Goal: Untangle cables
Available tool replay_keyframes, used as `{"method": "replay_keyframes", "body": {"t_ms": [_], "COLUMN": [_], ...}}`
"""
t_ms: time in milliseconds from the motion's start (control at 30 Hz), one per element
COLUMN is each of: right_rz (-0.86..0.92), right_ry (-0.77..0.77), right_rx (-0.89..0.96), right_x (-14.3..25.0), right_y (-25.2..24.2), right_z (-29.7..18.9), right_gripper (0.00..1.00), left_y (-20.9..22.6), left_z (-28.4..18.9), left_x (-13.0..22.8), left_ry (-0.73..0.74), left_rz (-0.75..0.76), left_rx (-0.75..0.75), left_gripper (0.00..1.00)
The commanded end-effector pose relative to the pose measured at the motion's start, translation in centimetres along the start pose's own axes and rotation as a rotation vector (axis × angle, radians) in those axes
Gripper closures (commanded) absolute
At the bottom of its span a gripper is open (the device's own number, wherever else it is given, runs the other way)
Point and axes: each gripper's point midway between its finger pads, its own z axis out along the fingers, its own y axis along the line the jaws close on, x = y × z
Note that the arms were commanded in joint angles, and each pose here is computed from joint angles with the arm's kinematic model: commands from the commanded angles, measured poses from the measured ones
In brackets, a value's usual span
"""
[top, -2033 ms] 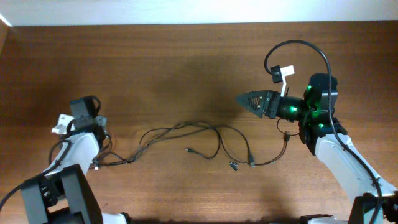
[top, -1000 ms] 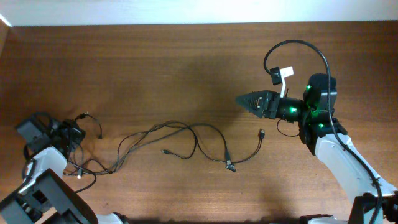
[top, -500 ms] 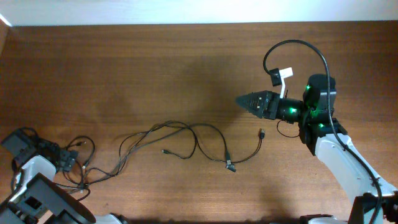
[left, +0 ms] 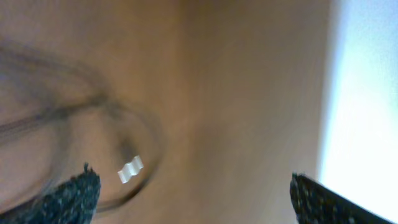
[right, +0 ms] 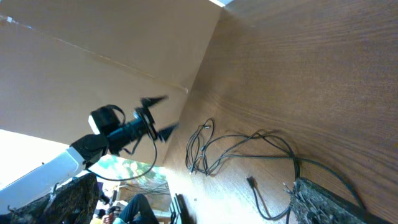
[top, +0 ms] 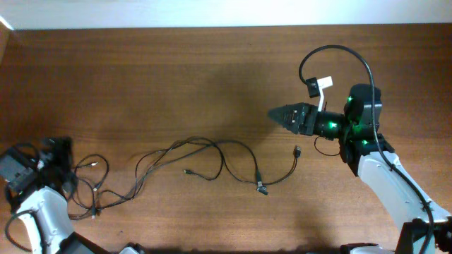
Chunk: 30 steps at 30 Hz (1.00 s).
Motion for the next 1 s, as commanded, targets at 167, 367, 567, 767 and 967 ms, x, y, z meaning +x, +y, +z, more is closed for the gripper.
{"method": "replay_keyframes", "body": {"t_ms": [167, 367, 567, 767, 967], "right_rz": [-0.011, -0.011, -0.012, -0.011, -0.011], "right_ry": [-0.002, -0.002, -0.003, -0.002, -0.002], "right_rx": [0.006, 0.006, 0.006, 0.006, 0.006], "right_x": [-0.1, -0.1, -0.1, -0.1, -0.1], "right_y": [-0.2, -0.2, -0.2, -0.2, -0.2], "right_z": [0.1, 0.1, 0.1, 0.1, 0.1], "right_gripper": [0.01, 0.01, 0.01, 0.01, 0.01], "left_y": [7.8, 10.6, 10.3, 8.7, 7.1], "left_z": [-1.5, -2.6, -2.2, 0.1, 1.8], "left_x": [4.2, 3.3, 3.1, 5.2, 7.4], "left_ry": [0.191, 0.150, 0.132, 0.127, 0.138], "left_rz": [0.329, 0.342, 0.356, 0.472, 0.539], "left_rx": [-0.321, -0.493, -0.476, -0.405, -0.348], "left_gripper": [0.01, 0.01, 0.01, 0.01, 0.01]}}
